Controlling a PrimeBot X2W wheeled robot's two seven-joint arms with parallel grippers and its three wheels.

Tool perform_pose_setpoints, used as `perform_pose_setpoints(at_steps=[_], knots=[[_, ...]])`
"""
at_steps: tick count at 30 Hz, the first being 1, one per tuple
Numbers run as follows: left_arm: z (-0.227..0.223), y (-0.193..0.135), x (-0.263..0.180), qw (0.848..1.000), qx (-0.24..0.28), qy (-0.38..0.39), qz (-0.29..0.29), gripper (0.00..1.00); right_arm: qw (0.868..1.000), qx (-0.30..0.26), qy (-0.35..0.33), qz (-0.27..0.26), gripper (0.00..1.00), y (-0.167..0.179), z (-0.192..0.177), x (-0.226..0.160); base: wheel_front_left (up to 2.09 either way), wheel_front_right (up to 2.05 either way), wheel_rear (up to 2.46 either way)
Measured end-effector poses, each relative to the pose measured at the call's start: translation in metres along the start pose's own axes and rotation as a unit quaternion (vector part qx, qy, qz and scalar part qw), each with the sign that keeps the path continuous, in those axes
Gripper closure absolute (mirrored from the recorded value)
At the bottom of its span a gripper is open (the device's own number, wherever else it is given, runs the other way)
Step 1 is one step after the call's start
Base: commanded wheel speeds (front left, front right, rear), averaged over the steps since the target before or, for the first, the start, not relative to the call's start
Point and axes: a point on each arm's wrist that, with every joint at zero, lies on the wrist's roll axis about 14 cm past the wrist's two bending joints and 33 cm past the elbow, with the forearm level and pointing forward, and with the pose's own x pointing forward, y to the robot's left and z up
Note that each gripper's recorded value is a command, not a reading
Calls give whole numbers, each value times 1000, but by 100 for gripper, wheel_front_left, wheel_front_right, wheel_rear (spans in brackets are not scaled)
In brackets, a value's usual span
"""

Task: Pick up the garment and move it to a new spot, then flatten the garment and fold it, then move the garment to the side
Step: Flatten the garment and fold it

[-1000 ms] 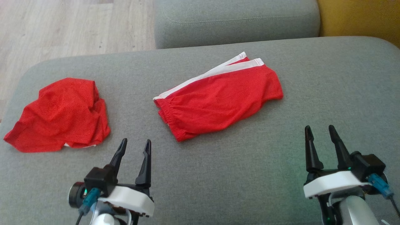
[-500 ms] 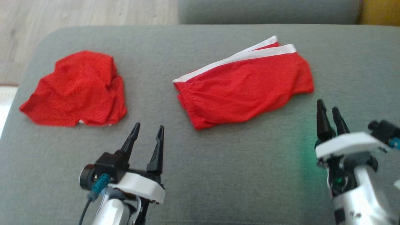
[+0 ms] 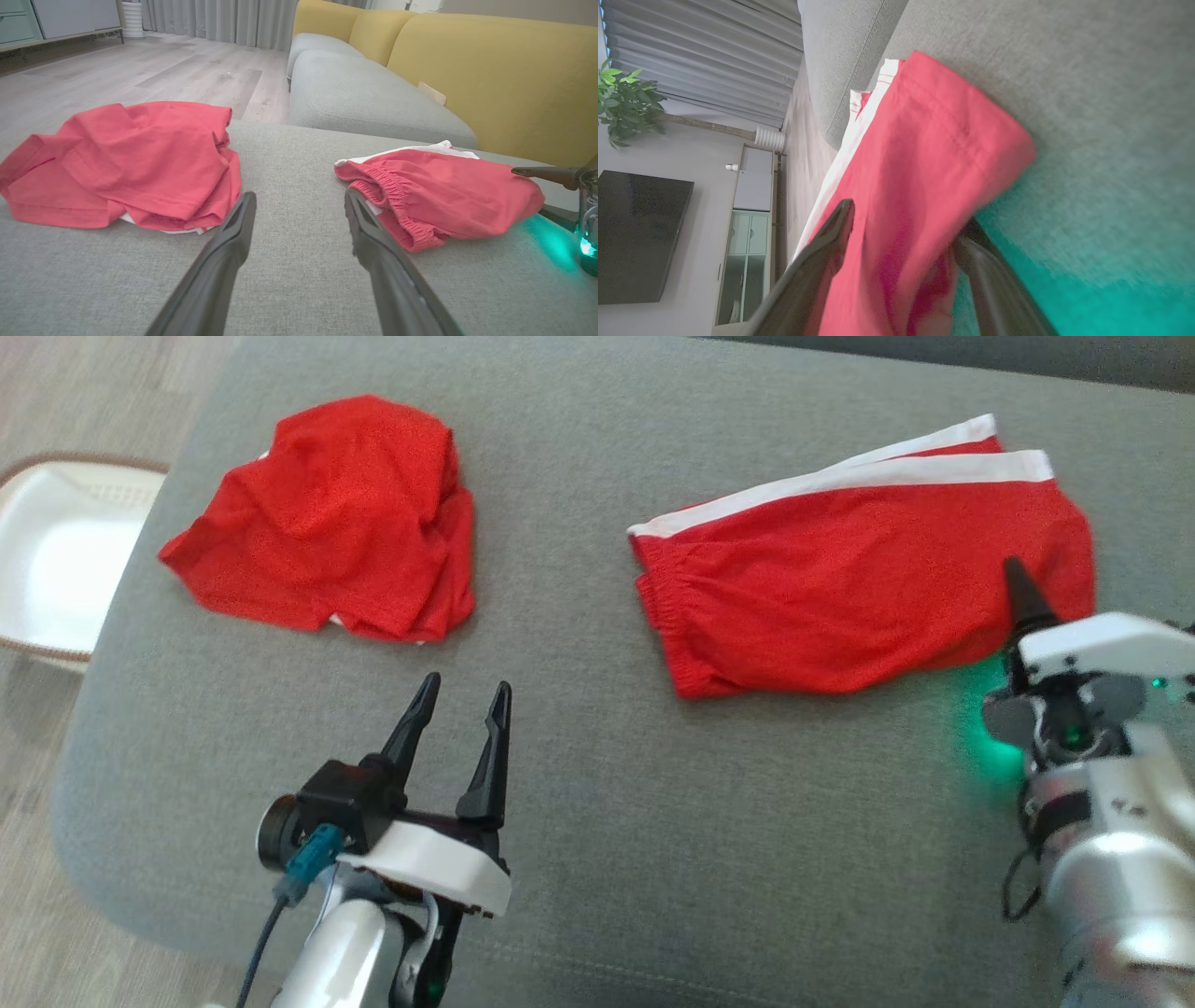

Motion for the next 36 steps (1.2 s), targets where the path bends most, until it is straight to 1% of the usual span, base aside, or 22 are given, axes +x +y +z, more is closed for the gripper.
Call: perform_pose_setpoints(at_steps=[2,9,19,20,21,22,30,36], knots=[[0,5,0,1000,0,1,8,0,1000,5,6,-7,0,1,0,10,0,0,0],[-3,17,-2,999,-2,7,32,0,999,-21,31,-26,0,7,2,37,0,0,0],[-6,21,2,999,-10,13,43,0,997,-61,39,-39,0,9,8,56,0,0,0],[-6,21,2,999,-10,13,43,0,997,-62,39,-39,6,9,9,56,0,0,0],[-7,21,2,999,-11,14,43,0,996,-64,38,-40,67,8,10,57,0,0,0],[-7,20,3,999,-13,14,43,0,996,-65,37,-42,100,7,11,56,0,0,0],[-3,14,9,999,-14,7,31,0,995,-78,26,-52,100,0,22,51,0,0,0],[1,7,12,1000,-17,0,18,0,995,-80,-7,-53,100,2,30,40,0,0,0]])
